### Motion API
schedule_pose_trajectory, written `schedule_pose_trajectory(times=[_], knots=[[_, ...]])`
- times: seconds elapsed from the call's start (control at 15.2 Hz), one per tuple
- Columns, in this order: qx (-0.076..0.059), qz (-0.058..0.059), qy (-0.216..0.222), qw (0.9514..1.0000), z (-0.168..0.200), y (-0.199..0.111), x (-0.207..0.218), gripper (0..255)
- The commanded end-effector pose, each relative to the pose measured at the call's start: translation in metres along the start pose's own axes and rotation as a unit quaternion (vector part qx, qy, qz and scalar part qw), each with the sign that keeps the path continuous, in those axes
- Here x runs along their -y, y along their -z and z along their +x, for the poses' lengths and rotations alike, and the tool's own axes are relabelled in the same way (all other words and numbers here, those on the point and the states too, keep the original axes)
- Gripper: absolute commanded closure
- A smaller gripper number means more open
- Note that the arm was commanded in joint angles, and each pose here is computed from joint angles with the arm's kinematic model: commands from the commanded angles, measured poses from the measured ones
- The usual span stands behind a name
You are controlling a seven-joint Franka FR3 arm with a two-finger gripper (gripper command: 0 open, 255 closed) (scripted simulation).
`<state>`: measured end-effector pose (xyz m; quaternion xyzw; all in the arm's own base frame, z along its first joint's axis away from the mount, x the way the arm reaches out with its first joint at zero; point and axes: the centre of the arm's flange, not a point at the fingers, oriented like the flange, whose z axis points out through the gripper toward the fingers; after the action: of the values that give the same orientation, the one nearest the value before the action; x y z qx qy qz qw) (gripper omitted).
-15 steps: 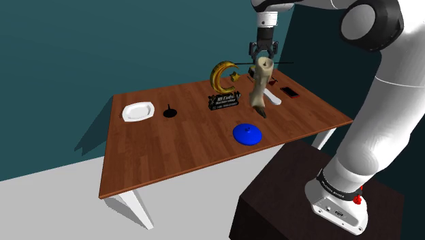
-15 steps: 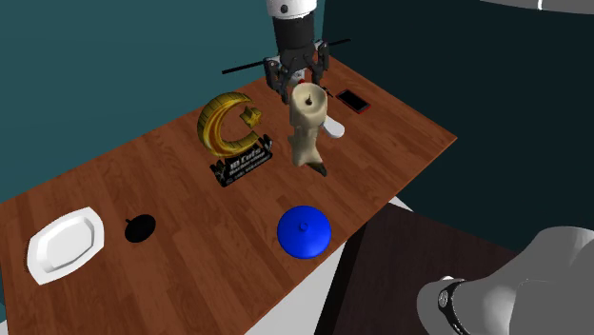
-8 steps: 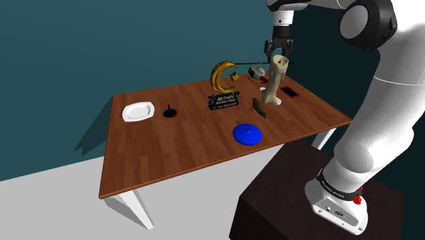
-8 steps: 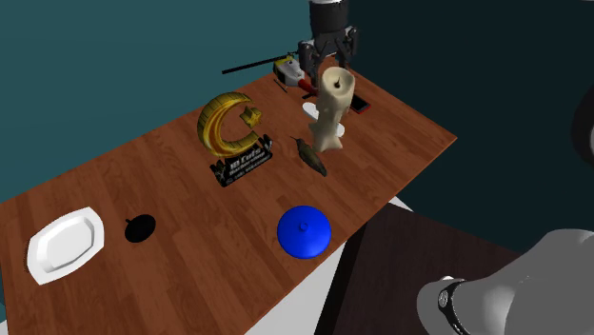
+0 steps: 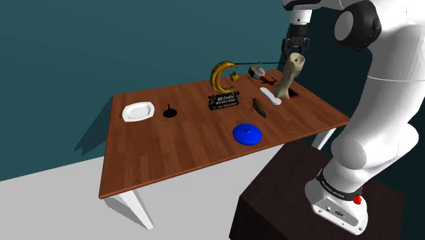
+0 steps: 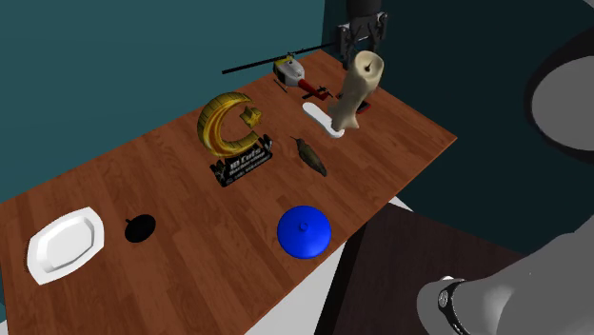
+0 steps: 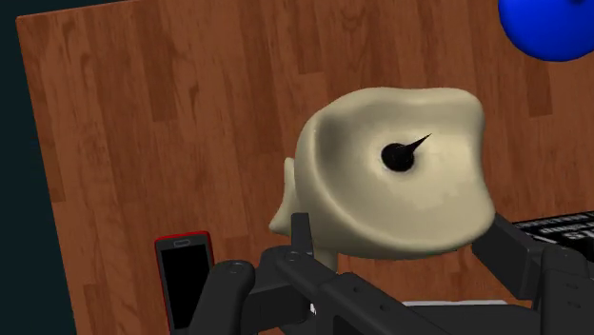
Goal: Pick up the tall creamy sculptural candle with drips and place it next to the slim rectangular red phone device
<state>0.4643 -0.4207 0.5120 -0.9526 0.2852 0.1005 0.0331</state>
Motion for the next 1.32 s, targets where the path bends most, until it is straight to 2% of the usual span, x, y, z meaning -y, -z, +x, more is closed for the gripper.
schedule_pose_trajectory(times=[0.0,0.53,1.25], knots=[[-0.001,0.000,0.001,1.0000,0.007,0.002,-0.025,255],[-0.001,0.000,0.001,1.0000,0.023,0.006,-0.139,255],[-0.001,0.000,0.001,1.0000,0.036,-0.051,-0.139,255]])
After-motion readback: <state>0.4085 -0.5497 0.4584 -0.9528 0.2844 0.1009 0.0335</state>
